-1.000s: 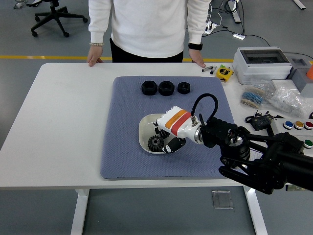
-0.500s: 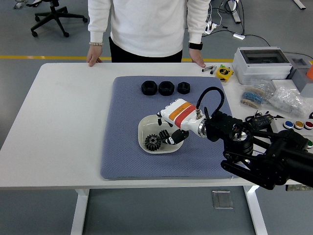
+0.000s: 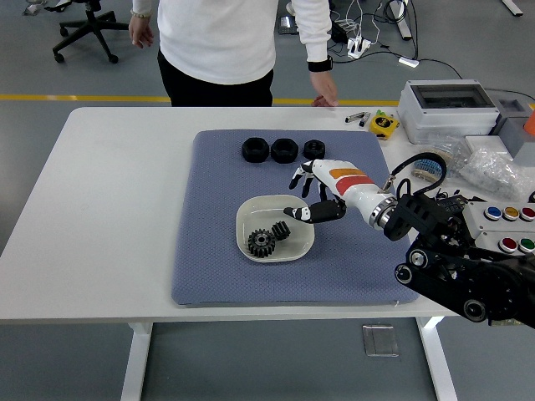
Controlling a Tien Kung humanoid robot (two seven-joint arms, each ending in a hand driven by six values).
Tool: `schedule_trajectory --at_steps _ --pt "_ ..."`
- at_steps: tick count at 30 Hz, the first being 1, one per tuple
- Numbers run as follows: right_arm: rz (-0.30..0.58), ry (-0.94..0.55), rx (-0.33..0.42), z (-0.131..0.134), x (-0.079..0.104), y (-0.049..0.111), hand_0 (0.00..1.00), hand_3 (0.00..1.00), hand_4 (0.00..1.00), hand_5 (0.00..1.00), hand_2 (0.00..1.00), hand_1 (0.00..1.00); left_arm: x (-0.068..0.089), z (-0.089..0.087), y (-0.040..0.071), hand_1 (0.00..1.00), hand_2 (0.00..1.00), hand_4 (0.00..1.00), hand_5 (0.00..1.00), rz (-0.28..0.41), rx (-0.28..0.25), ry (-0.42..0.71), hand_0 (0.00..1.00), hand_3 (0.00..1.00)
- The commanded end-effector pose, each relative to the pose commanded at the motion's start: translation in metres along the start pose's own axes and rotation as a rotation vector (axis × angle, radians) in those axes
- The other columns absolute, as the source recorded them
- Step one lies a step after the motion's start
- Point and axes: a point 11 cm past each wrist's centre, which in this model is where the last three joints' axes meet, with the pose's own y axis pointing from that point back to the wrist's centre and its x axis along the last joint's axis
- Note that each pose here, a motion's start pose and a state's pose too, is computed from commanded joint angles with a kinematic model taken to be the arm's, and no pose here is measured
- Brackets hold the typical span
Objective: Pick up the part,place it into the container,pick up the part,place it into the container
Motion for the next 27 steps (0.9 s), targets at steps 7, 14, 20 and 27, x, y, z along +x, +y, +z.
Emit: schedule_trajectory --at_steps 7,14,20,27 --pt "-0.076 -0.383 0.095 -0.023 -0.023 0.004 0.596 0.824 0.998 0.745 0.783 0.699 -0.003 -0.001 0.000 0.770 0.808 0.505 0.746 -0.005 0.001 0.009 0.835 0.585" --pt "-0.102 -0.706 0.123 -0.027 -0.031 0.007 0.908 0.966 0.998 0.845 0.873 0.863 -0.005 0.001 0.000 0.770 0.808 0.503 0.747 -0.008 -0.003 0.012 0.834 0.584" --pt "-0.067 -0.963 0.097 -0.021 -0.031 0.008 0.924 0.969 0.998 0.871 0.884 0.863 -0.006 0.003 0.000 0.769 0.809 0.501 0.753 -0.008 -0.008 0.010 0.834 0.582" --pt "0.012 -1.263 0.030 -0.007 -0.030 0.011 0.901 0.934 0.998 0.900 0.879 0.852 -0.008 0.004 0.001 0.766 0.807 0.500 0.761 -0.012 -0.012 0.014 0.832 0.580"
